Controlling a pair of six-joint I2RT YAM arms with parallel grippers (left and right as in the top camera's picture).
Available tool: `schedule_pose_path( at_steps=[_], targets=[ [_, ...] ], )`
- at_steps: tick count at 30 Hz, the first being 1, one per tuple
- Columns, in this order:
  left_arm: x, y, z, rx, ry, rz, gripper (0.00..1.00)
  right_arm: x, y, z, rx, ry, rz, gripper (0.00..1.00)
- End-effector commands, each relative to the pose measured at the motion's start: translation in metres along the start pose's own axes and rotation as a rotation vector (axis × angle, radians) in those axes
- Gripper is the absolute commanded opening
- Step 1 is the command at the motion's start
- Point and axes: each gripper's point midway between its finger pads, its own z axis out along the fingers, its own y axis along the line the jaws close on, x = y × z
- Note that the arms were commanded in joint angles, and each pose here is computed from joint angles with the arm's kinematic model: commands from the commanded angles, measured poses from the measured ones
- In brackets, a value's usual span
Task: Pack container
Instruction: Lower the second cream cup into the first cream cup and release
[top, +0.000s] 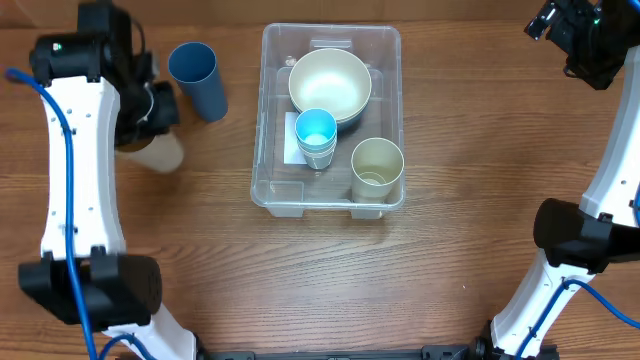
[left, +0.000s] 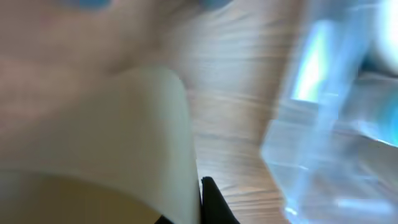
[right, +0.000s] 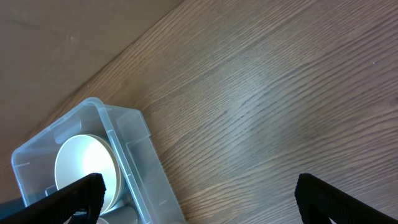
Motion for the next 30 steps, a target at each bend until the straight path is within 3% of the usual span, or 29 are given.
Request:
schedule_pose_path(
  at_steps=[1,3,7,12,16,20,30],
  targets=[
    [0.000,-0.053,-0.104,0.092,-0.302,0.203,0.04,-0.004,0.006,-0.024,-0.029,-0.059,-0.015,1.00],
    [0.011,-0.084,-0.142,0.154,-0.415,0.300,0.04,-0.004,0.006,-0.024,-0.029,-0.059,-0.015,1.00],
    [0.057,-0.176,-0.200,0.386,-0.589,0.670,0.04,-0.004,0.006,-0.024,-0.029,-0.059,-0.015,1.00],
    [0.106,-0.263,-0.207,0.576,-0.598,0.988,0.04,-0.004,0.006,-0.024,-0.029,-0.059,-0.015,1.00],
    [0.116,-0.301,-0.158,0.576,-0.457,1.065,0.04,-0.004,0.006,-0.024,-0.029,-0.059,-0.015,1.00],
    [0.117,-0.309,-0.105,0.515,-0.299,1.069,0.04,-0.004,0.006,-0.024,-0.029,-0.059,-0.015,1.00],
    [0.127,-0.293,-0.087,0.447,-0.193,1.067,0.04,-0.004,0.006,-0.024,-0.029,-0.059,-0.015,1.00]
  ],
)
